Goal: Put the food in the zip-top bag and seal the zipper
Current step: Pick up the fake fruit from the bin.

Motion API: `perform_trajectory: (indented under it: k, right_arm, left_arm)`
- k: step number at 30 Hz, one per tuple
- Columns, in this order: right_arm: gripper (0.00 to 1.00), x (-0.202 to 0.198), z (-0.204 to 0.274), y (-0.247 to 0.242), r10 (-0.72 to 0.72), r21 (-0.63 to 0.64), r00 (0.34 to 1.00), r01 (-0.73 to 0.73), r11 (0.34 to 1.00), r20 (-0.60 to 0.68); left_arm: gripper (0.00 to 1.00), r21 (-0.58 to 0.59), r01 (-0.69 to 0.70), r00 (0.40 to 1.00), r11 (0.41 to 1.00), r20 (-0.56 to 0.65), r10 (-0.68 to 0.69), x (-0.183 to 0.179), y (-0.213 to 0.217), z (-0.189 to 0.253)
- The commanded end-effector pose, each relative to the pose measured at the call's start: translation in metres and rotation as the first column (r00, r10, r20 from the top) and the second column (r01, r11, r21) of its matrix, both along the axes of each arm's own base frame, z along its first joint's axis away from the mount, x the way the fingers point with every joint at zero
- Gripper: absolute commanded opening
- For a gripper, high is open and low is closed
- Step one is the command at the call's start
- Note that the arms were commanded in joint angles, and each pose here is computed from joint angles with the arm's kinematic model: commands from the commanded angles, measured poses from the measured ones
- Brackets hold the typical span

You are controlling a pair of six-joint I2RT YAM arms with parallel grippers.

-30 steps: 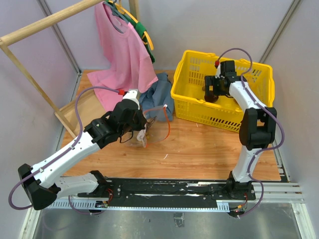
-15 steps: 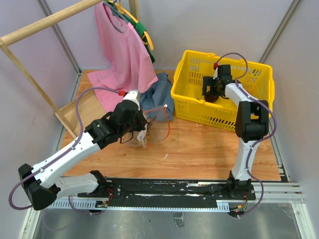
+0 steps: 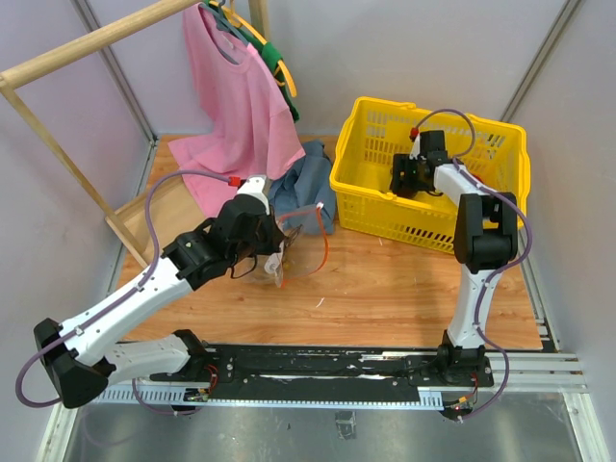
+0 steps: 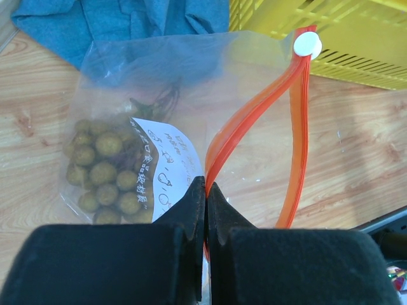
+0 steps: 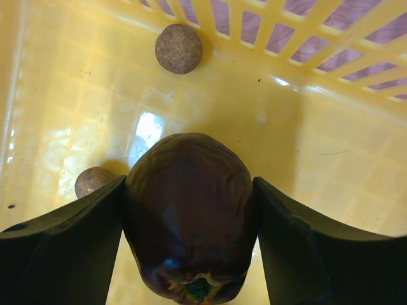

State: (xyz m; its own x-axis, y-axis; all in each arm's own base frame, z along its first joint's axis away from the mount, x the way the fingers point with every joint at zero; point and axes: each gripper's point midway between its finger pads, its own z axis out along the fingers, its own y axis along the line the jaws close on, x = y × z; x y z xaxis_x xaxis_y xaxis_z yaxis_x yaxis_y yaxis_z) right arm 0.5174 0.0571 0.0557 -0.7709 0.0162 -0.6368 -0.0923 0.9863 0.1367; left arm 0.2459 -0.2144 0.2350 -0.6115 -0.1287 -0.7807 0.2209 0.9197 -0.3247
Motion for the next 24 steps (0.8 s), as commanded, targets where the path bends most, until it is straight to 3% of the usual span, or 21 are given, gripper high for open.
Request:
perform_trajectory:
  k: [1, 8, 12, 24]
  right_arm:
    - [0.66, -0.003, 0.003, -0.002, 0.019, 0.012, 1.000, -0.019, 1.000, 0.010]
    - [0.44, -0.015, 0.047, -0.001, 0.026, 0.015, 0.996, -0.027, 1.000, 0.080]
    - [0.37, -0.029, 0.087, 0.002, 0.025, 0.030, 0.988, -0.030, 0.999, 0.152]
    - [0.30, -0.090, 0.194, 0.021, 0.033, 0.054, 0.933, -0.056, 0.997, 0.358]
  left_arm:
    - [0.00, -0.040, -0.008, 1.000, 0.999, 0.023, 0.009, 0.000, 0.001, 0.008]
    - [0.00, -0.064, -0.002, 1.000, 0.998, 0.026, 0.003, -0.003, 0.000, 0.012]
    - [0.00, -0.070, -0.019, 0.999, 0.997, 0.037, 0.021, -0.003, 0.004, 0.015]
    - [0.00, -0.082, -0.034, 0.998, 0.996, 0.040, 0.038, -0.001, 0.005, 0.016]
